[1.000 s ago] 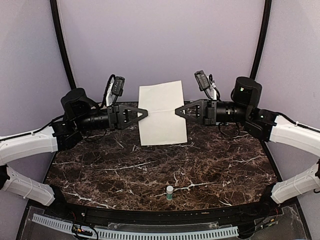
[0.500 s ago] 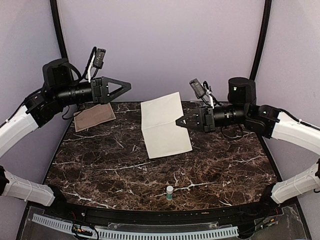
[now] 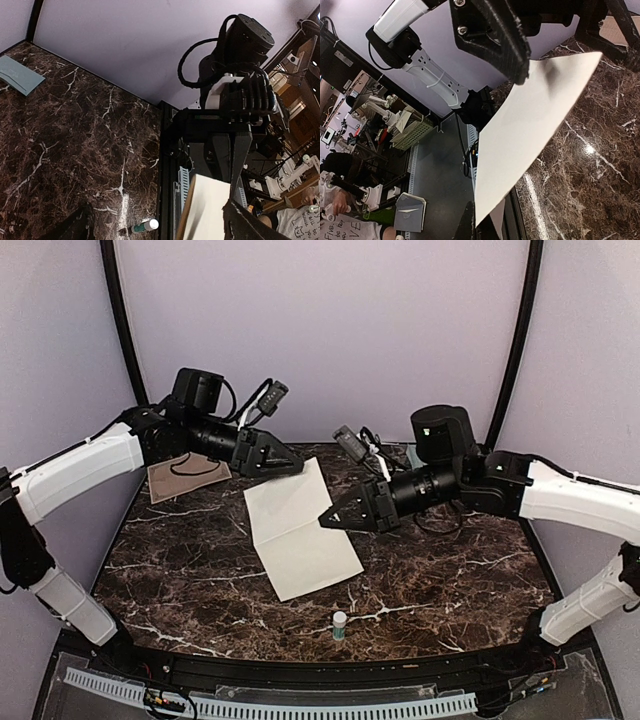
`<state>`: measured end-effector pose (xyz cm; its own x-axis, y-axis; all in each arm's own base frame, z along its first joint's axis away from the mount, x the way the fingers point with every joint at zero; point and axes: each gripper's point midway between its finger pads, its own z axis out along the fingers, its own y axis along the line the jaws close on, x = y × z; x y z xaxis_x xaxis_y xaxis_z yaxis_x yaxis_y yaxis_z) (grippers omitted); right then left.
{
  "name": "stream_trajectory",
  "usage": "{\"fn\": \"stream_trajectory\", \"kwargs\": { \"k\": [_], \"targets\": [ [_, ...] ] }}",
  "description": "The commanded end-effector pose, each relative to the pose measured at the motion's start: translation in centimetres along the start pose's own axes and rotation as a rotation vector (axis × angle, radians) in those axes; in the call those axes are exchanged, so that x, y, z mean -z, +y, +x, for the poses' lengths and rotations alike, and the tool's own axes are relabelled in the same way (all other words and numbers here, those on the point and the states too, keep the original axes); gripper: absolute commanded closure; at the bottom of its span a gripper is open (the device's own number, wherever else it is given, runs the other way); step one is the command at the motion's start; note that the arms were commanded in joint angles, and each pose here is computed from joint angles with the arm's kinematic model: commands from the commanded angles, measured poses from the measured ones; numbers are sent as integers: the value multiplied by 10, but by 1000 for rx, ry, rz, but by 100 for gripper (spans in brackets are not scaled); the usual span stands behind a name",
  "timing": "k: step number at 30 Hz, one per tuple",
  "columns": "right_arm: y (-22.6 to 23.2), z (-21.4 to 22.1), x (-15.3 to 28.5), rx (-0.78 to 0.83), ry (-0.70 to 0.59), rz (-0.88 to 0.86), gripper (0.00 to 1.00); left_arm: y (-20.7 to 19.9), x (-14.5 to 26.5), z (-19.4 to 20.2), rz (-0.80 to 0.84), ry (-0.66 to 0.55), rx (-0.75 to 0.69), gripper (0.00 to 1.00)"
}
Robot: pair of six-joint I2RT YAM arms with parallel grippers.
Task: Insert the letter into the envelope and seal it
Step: Fold the letter.
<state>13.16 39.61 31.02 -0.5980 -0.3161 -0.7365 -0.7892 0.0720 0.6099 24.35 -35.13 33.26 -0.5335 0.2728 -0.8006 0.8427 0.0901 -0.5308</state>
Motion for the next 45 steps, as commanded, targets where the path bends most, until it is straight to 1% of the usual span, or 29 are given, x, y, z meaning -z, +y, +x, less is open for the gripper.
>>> {"fn": "stream_trajectory", "kwargs": {
  "k": [1, 3, 5, 7, 9, 10, 11, 12, 13, 17, 19, 24, 25, 26, 28, 30, 31, 33, 34, 35, 36, 37, 38, 40, 41, 44, 45],
  "targets": [
    [15, -12, -9, 32, -11, -42, 100, -49, 2, 1, 236, 32, -84, 13],
    [16, -12, -11, 31, -9, -47, 100, -55, 1, 8, 293, 47, -84, 13],
    [14, -13, -12, 25, -12, -39, 100, -58, 2, 12, 329, 57, -83, 17],
    [13, -14, -13, 19, -12, -34, 100, -60, 2, 16, 352, 64, -79, 23],
    [11, -14, -15, 13, -11, -33, 100, -60, 2, 19, 367, 69, -73, 36],
    [11, -14, -16, 12, -11, -33, 100, -60, 1, 20, 375, 71, -69, 39],
    [10, -15, -17, 10, -12, -33, 100, -60, 1, 20, 378, 71, -66, 46],
    [10, -15, -18, 10, -11, -33, 100, -59, 0, 21, 381, 72, -64, 50],
    [10, -15, -18, 9, -13, -32, 100, -59, 0, 21, 383, 73, -61, 57],
    [8, -14, -20, 8, -3, -21, 100, -54, -3, 21, 381, 73, -55, 73],
    [6, -12, -20, 6, 3, -13, 100, -54, -4, 21, 384, 72, -54, 79],
    [3, -11, -19, 6, 2, 2, 100, -51, -5, 19, 383, 68, -53, 85],
    [3, -11, -19, 7, 1, 5, 100, -50, -6, 19, 376, 69, -49, 89],
    [3, -12, -19, 7, -2, 8, 100, -49, -7, 20, 368, 68, -53, 95],
    [4, -14, -17, 13, -14, 10, 100, -45, -8, 20, 343, 69, -58, 100],
    [7, -18, -14, 20, -32, 8, 100, -42, -8, 20, 313, 65, -64, 100],
    [7, -20, -13, 22, -46, 9, 97, -42, -7, 20, 299, 55, -77, 100],
    [10, -27, -9, 33, -88, 9, 82, -44, -5, 19, 299, 33, -84, 100],
    [12, -30, -7, 37, -111, 7, 73, -42, -6, 24, 300, 36, -46, 100],
    [14, -34, -5, 44, -141, -1, 66, -47, -4, 19, 308, 10, -81, 100],
    [16, -36, -3, 47, -164, -8, 60, -46, -4, 23, 310, 13, -53, 100],
    [17, -39, -2, 52, -188, -12, 57, -48, -3, 21, 312, 2, -68, 100],
    [17, -42, -1, 51, -205, -15, 58, -48, -3, 23, 312, 4, -57, 100],
    [18, -47, -1, 58, -225, -19, 65, -48, -3, 23, 310, 1, -56, 100],
    [18, -47, -3, 58, -226, -23, 67, -49, -2, 22, 311, -4, -64, 100],
    [14, -48, -8, 56, -221, -23, 68, -50, -2, 21, 318, -3, -47, 100],
    [13, -49, -8, 57, -220, -21, 68, -52, -1, 18, 323, -14, -65, 100]
  ]
}}
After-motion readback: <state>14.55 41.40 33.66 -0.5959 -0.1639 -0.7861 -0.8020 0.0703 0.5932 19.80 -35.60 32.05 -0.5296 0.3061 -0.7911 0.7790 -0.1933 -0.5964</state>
